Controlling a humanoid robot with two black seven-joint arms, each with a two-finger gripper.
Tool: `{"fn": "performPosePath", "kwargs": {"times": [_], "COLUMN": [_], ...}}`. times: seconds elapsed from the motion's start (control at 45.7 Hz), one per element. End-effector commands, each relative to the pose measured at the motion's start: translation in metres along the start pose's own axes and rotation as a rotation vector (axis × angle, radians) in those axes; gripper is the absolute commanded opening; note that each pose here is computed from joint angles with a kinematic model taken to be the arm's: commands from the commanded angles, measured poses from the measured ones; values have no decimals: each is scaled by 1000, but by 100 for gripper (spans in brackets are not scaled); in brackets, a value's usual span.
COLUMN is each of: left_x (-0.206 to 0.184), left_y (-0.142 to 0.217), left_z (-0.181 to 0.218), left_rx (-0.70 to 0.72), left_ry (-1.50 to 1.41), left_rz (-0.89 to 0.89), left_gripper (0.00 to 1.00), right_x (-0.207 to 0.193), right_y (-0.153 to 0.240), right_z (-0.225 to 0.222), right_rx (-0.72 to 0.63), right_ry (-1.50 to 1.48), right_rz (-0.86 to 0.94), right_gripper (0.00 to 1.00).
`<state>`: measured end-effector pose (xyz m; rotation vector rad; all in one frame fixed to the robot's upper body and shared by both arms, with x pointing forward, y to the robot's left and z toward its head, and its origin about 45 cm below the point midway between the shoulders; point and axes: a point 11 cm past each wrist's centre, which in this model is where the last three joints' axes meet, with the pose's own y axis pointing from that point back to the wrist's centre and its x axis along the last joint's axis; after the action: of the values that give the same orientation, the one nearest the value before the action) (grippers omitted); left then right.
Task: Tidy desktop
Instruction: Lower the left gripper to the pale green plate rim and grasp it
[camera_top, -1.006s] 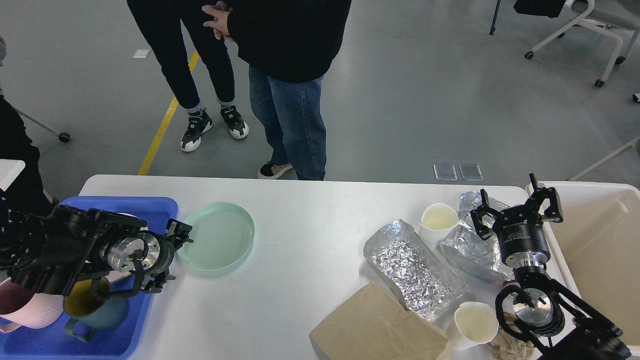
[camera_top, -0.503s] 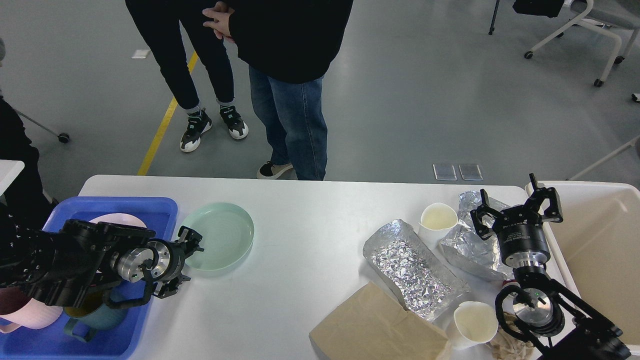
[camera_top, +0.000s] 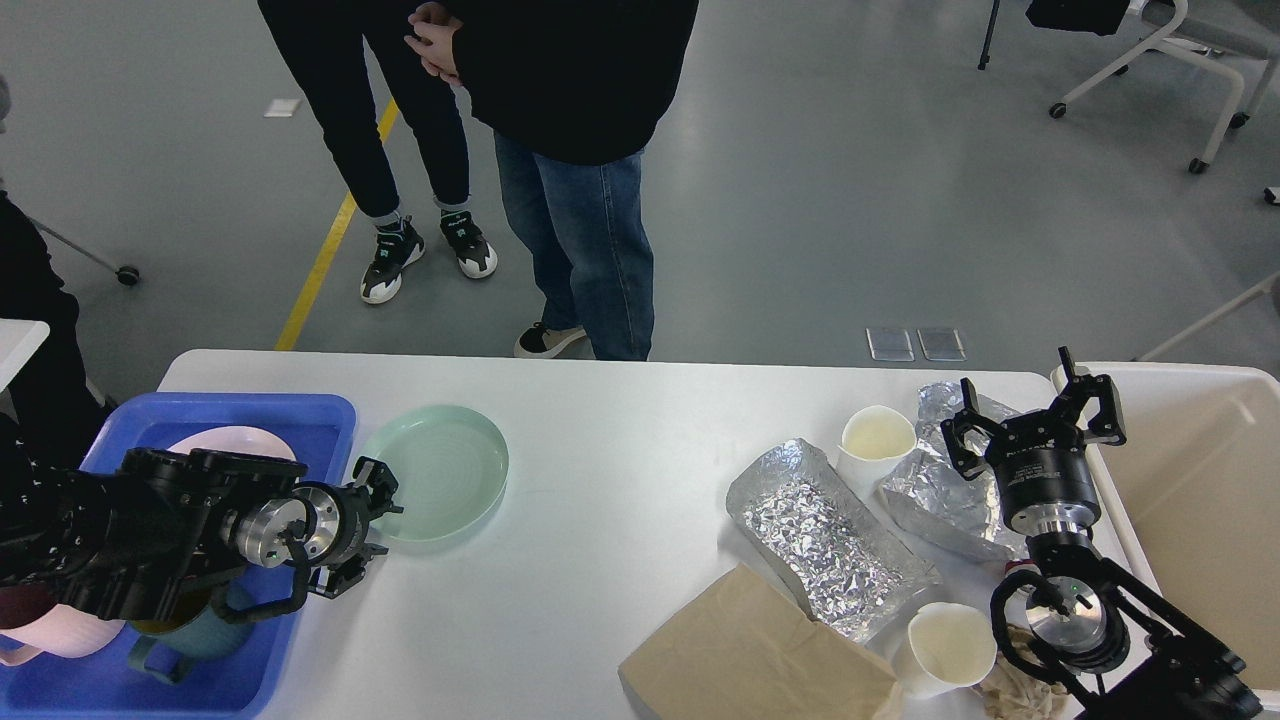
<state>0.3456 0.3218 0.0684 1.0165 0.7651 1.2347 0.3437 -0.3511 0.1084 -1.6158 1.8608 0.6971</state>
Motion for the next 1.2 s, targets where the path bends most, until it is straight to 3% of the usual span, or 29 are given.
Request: {"fn": "performPosePath", "kwargs": {"times": [0.0,0.438,0.656,1.181], "left_x": [-3,-2,-7,-21], "left_y": [-3,-3,-2,9], "left_z": [-3,-3,-3,10], "left_rx": [0,0,0,5], "left_ry": [21,26,23,-19], "left_rz": [-13,-14,-57,-110], "left_gripper": [36,17,0,0], "right_x": [0,0,0,0], "right_y": [0,0,0,0], "right_z": [0,0,0,0], "right_rx": [0,0,0,0], "right_ry": [1,0,0,0], "right_rz": [0,0,0,0], "right_gripper": [100,100,100,100]}}
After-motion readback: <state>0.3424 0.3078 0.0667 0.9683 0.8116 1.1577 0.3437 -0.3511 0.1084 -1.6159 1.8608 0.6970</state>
